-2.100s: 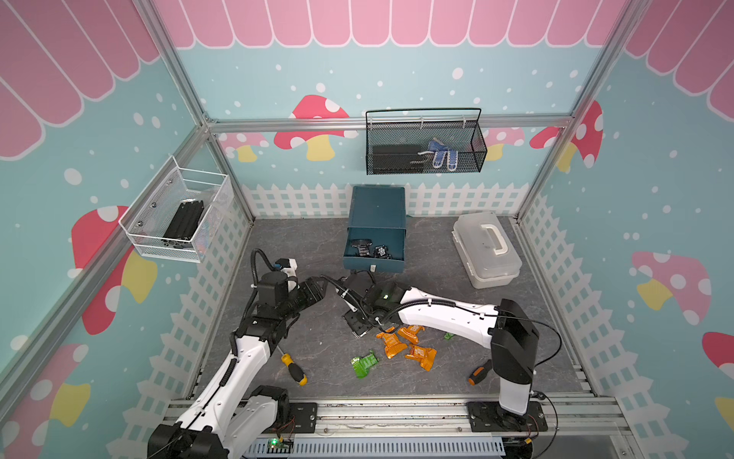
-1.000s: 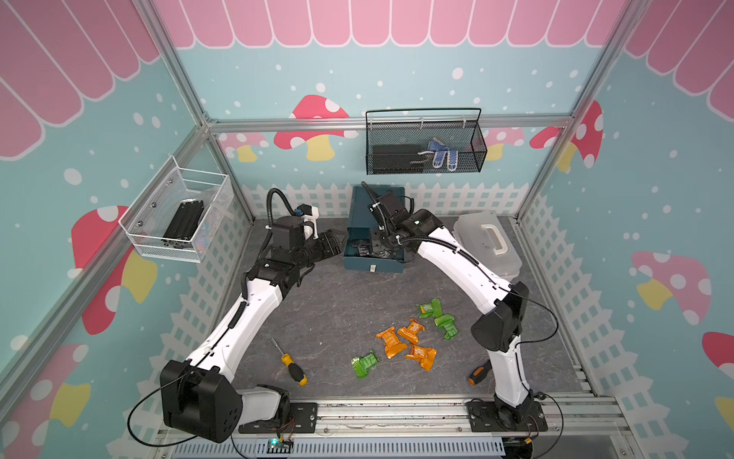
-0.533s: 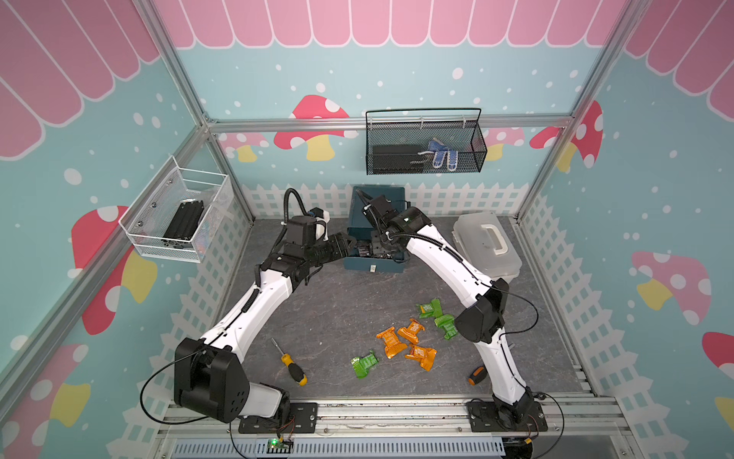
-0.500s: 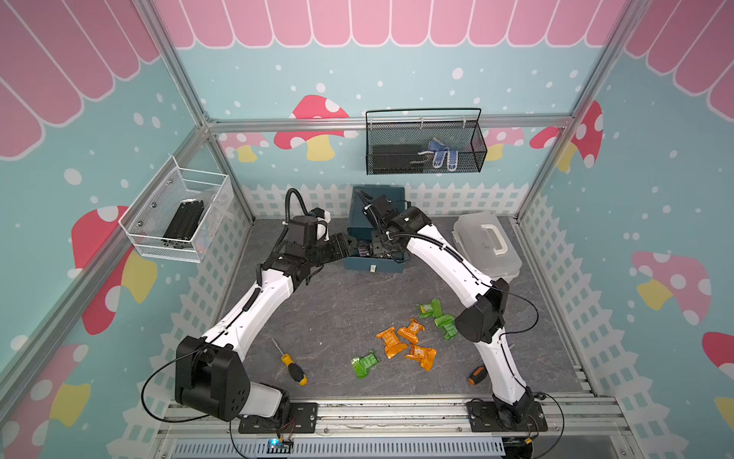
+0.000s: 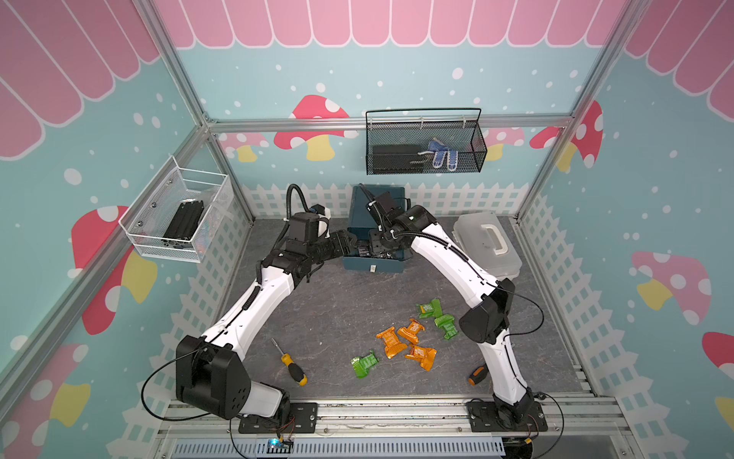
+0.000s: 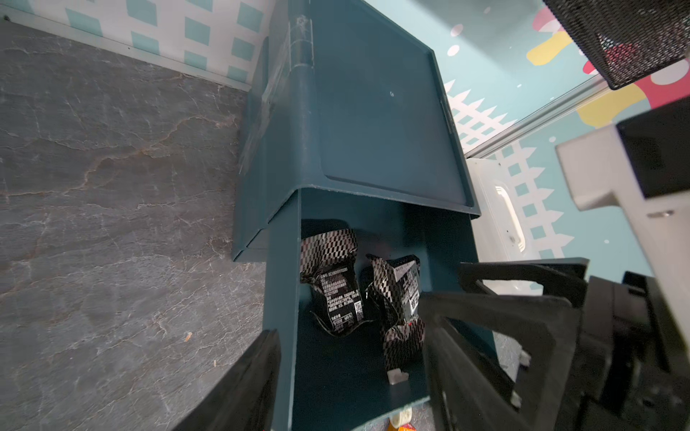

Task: Place the cookies into the drawer by color
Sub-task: Place the cookie in the drawer.

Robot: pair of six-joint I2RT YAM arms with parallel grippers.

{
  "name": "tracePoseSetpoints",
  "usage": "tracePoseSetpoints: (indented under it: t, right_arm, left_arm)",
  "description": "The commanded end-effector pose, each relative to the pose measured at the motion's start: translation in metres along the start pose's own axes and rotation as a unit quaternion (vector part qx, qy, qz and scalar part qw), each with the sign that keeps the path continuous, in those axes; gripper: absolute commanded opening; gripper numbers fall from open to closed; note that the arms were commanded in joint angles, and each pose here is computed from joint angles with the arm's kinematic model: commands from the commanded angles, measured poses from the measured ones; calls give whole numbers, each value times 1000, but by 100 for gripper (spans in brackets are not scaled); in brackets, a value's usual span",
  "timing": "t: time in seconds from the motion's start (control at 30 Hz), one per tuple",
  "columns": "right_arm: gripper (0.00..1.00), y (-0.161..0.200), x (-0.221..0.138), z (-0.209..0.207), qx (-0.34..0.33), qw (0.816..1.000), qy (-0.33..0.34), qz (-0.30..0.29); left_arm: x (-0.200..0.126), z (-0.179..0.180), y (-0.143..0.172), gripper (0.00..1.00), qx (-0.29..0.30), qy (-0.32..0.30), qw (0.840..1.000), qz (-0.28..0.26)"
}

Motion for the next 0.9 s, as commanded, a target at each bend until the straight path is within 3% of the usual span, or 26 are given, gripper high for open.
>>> tracePoseSetpoints:
  t: [0.0,0.23,0.37,0.47,0.63,0.87]
  right_arm:
    - [61,-22,-45,15,-25,995,-62,-74]
    - [61,-13,-93,50,-87,968,-174,-159]
    - [61,10,-102,66,-131,953,-215,-166]
    - [59,26,-96,72,-155,944,-225,-183]
    - [56,55,-80,92,-206,929,-259,-163]
    - [54,70,-44,85,-239,937,-215,-137]
  left_arm:
    - [-8,-9,-25,66,14,4,999,-31]
    - [15,-10,-51,67,13,15,999,-25]
    - [34,-20,-64,63,20,30,999,-19]
    - [49,-20,-73,59,25,26,999,-19]
    - [73,-10,-83,52,34,-4,999,-11]
    - [98,11,-79,43,31,-38,999,3]
Point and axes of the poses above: each gripper's point midway between its finger pads, its own x axis out along the fingers, its own z axis along the line the jaws close on, y = z × x, the point moved 1 cm from there along -x, back along the fingers, and after that the axes turned 13 degrees about -x, right-handed, at the moved point
